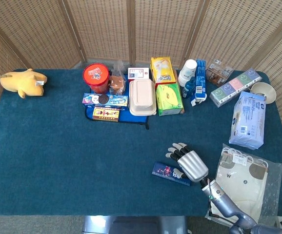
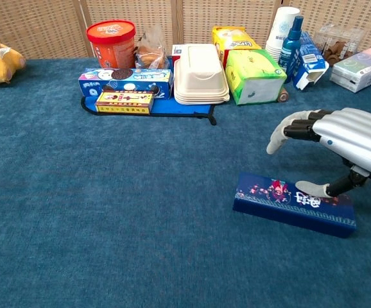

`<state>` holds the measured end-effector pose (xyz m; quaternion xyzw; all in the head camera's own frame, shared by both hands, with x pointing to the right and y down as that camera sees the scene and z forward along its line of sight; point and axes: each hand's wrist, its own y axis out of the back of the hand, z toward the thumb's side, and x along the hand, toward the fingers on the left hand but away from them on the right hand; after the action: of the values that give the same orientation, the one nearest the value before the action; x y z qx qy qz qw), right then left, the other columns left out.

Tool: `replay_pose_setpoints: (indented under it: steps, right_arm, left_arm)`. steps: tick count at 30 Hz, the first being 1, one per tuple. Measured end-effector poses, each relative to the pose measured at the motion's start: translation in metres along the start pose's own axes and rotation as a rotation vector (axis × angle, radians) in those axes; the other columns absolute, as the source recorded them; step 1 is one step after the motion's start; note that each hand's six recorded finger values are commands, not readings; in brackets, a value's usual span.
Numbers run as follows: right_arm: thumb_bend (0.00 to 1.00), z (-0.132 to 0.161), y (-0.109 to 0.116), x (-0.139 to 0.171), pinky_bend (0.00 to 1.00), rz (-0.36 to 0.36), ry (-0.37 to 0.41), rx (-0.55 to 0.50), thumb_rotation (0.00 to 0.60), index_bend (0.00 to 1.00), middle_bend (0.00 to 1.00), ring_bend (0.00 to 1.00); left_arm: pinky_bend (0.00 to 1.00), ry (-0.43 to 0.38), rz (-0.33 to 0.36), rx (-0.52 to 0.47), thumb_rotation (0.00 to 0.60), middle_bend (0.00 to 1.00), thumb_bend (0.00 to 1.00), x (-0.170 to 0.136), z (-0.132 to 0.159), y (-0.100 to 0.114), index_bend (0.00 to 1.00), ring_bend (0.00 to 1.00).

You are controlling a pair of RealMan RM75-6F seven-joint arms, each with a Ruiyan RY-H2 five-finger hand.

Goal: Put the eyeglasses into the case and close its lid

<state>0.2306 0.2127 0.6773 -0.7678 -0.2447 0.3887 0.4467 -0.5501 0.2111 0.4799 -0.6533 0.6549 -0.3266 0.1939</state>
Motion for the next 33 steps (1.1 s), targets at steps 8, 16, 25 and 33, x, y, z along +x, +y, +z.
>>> replay_pose_setpoints:
  steps: [8, 16, 25, 33]
  right_arm:
    - [0.31, 0.013, 0.017, 0.001, 0.2, 0.0, 0.024, -0.025, 0.6, 0.28, 0.26, 0.16]
    - [0.31, 0.04, 0.021, 0.008, 0.19, 0.046, 0.075, -0.045, 0.6, 0.26, 0.26, 0.16]
    - [0.28, 0.047, 0.008, 0.009, 0.18, 0.086, 0.086, -0.026, 0.6, 0.19, 0.2, 0.11]
    - [0.26, 0.053, 0.002, 0.01, 0.16, 0.094, 0.092, -0.016, 0.6, 0.11, 0.16, 0.08]
  left_arm:
    - [0.02, 0.008, -0.005, 0.002, 0.6, 0.26, 0.31, 0.001, -0.003, -0.003, 0.1, 0.15]
    - [0.02, 0.014, -0.007, 0.004, 0.6, 0.26, 0.31, 0.002, -0.005, -0.003, 0.1, 0.15]
    - [0.02, 0.018, -0.005, 0.007, 0.6, 0.26, 0.31, 0.001, -0.006, -0.002, 0.1, 0.14]
    - [0.02, 0.019, -0.001, 0.008, 0.6, 0.26, 0.31, 0.0, -0.006, 0.0, 0.1, 0.14]
